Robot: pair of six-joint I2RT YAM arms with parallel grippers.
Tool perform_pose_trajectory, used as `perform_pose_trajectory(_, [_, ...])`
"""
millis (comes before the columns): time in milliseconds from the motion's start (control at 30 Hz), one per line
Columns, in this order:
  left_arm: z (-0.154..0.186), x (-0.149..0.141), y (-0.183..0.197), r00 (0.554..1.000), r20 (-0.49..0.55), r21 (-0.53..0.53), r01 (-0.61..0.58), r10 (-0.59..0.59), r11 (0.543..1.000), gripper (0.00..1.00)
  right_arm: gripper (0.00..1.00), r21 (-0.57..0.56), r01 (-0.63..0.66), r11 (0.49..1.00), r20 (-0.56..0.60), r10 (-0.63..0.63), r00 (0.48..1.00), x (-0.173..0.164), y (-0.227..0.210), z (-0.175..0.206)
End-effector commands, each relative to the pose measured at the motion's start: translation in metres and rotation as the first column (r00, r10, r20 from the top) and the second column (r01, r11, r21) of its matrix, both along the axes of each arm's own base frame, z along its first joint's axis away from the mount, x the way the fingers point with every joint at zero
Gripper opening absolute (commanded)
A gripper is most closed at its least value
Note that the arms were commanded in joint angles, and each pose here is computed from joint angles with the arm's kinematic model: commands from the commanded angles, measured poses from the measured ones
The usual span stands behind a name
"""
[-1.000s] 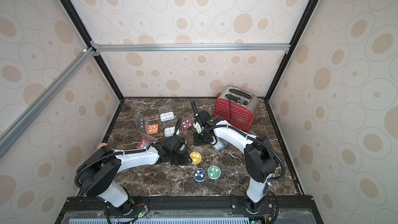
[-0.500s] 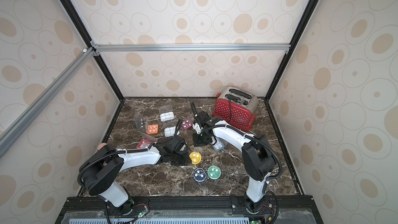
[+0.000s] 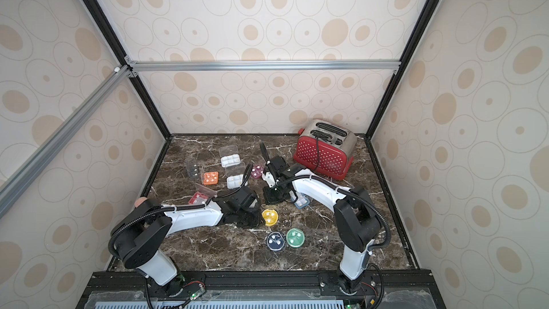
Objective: Close pillboxes
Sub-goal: Close the lid on the pillbox.
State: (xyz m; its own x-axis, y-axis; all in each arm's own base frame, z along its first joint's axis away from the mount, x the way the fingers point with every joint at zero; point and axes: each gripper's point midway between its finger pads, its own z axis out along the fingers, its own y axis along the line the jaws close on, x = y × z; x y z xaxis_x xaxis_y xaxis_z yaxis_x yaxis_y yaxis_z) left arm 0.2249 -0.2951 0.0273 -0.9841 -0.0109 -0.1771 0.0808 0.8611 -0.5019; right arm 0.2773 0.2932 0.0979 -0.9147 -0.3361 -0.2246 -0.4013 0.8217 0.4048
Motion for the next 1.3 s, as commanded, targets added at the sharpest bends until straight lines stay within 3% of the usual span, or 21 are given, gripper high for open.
perform_pose_trajectory(0, [-0.001,0.009,-0.001,0.999,0.020,0.021,-0.037,0.036,0.999,0.27,0.12,-0.028,-0.019,0.999,-0.044,0.017,0.999,-0.015,-0.005,-0.012])
perform_pose_trajectory(433, [0.019,-0.001,0.017,0.999,0.048,0.051,-0.025,0.023,0.998,0.29,0.10,-0.007,0.043,0.999,-0.050,-0.043,0.998,-0.017,-0.004,-0.007])
perform_pose_trajectory(667, [0.049,-0.004,0.037,0.991,0.131,0.068,-0.037,0.028,0.997,0.29,0.27,-0.041,0.143,0.989,0.037,-0.142,0.989,-0.005,-0.019,0.012])
perform_pose_trajectory(900, [0.070,0.022,0.028,0.983,0.181,0.048,-0.034,0.024,0.998,0.59,0.56,-0.051,0.294,0.954,0.040,-0.292,0.956,-0.005,-0.044,0.008])
perform_pose_trajectory(1267, [0.058,0.047,0.002,0.982,0.183,0.087,0.031,-0.046,0.996,0.64,0.65,-0.057,0.355,0.933,-0.038,-0.357,0.933,-0.014,-0.045,-0.021])
